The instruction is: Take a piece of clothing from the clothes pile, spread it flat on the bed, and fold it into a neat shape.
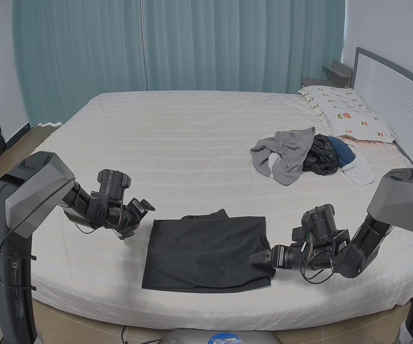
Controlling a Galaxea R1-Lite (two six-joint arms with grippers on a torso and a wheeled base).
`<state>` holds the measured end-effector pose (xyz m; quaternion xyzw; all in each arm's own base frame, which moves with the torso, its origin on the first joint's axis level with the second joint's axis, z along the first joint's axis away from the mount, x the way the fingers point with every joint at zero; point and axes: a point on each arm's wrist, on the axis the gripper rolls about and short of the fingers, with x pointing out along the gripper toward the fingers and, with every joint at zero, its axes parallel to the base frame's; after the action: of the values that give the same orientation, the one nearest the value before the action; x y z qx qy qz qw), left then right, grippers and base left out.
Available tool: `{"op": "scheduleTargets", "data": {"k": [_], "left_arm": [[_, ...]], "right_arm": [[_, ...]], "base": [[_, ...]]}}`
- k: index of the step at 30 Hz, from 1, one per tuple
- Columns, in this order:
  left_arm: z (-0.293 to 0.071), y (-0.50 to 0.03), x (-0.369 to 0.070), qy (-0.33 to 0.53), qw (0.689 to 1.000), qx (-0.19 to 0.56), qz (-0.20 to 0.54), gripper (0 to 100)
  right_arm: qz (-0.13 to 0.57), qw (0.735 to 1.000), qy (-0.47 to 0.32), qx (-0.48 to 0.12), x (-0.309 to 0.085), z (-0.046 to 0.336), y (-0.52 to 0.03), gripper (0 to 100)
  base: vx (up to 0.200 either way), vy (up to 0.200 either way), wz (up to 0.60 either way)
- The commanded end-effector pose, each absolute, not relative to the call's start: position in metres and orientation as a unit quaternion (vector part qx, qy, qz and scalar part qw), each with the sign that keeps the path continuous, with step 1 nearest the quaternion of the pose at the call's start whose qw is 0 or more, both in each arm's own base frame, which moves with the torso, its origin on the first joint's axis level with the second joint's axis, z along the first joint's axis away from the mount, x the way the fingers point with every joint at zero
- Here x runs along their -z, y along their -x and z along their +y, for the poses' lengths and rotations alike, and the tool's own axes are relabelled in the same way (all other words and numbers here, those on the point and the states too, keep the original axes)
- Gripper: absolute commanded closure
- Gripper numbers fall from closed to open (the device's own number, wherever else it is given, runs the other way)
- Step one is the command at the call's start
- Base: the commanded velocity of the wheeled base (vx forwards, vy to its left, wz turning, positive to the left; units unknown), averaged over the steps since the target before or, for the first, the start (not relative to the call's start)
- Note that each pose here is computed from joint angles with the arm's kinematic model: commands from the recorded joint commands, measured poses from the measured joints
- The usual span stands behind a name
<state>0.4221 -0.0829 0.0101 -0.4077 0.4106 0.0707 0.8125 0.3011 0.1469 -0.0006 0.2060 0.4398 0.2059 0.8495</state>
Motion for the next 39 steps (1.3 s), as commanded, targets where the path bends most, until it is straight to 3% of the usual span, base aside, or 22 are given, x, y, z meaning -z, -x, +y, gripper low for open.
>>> {"op": "scheduleTargets", "data": {"k": [1,31,32,39], "left_arm": [[-0.082,-0.422,-0.013,0.409,0.813,-0.07,0.408,0],[-0.083,-0.422,-0.012,0.408,0.813,-0.07,0.41,0],[-0.083,-0.422,-0.012,0.408,0.813,-0.07,0.41,0],[-0.083,-0.421,-0.012,0.407,0.811,-0.073,0.415,0]], "right_arm": [[0.448,0.847,-0.199,-0.203,0.001,0.142,-0.293,100],[0.47,0.843,-0.167,-0.199,0.007,0.126,-0.275,100],[0.47,0.844,-0.167,-0.198,0.007,0.125,-0.275,0],[0.437,0.858,-0.181,-0.201,-0.007,0.123,-0.288,0]], "base": [[0.0,0.0,0.0],[0.0,0.0,0.0],[0.0,0.0,0.0],[0.0,0.0,0.0]]}}
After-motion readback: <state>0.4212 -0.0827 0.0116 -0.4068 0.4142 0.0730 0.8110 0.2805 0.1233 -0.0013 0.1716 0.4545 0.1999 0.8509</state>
